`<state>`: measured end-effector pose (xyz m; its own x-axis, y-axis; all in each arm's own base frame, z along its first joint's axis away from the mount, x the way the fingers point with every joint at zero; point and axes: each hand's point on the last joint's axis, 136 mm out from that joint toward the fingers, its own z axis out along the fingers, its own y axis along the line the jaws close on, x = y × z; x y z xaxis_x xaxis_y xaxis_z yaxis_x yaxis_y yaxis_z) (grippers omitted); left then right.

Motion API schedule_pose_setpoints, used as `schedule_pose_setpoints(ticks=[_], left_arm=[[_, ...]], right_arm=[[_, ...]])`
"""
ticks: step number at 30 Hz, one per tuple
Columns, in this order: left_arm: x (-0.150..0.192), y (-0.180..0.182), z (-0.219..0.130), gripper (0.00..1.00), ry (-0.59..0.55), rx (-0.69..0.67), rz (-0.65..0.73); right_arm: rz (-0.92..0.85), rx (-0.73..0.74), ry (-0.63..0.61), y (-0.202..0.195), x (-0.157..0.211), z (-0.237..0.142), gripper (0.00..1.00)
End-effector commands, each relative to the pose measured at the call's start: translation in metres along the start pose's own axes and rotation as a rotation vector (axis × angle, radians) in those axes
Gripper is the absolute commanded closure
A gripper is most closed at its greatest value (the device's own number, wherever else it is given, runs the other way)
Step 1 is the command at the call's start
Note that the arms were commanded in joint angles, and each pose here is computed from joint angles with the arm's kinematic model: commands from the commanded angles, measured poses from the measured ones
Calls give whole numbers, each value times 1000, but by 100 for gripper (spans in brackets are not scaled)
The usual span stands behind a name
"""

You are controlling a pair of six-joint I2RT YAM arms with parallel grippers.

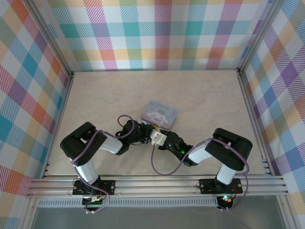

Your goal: Unlock the padlock with the key

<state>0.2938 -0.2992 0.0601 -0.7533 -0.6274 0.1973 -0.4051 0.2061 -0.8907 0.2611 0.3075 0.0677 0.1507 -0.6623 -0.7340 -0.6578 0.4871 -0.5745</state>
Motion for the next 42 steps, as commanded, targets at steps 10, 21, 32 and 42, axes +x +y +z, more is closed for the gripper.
schedule_pose_setpoints(ticks=[10,21,32,42], left_arm=[[13,17,-3,100,46,-66,0],[13,15,-3,100,46,-65,2],[13,14,-2,99,44,-66,7],[6,11,-2,76,16,-76,43]], right_arm=[[163,72,61,-22,7,5,100],[613,41,62,-24,14,5,100],[765,23,88,-24,19,9,100],[743,31,139,-15,41,8,100]])
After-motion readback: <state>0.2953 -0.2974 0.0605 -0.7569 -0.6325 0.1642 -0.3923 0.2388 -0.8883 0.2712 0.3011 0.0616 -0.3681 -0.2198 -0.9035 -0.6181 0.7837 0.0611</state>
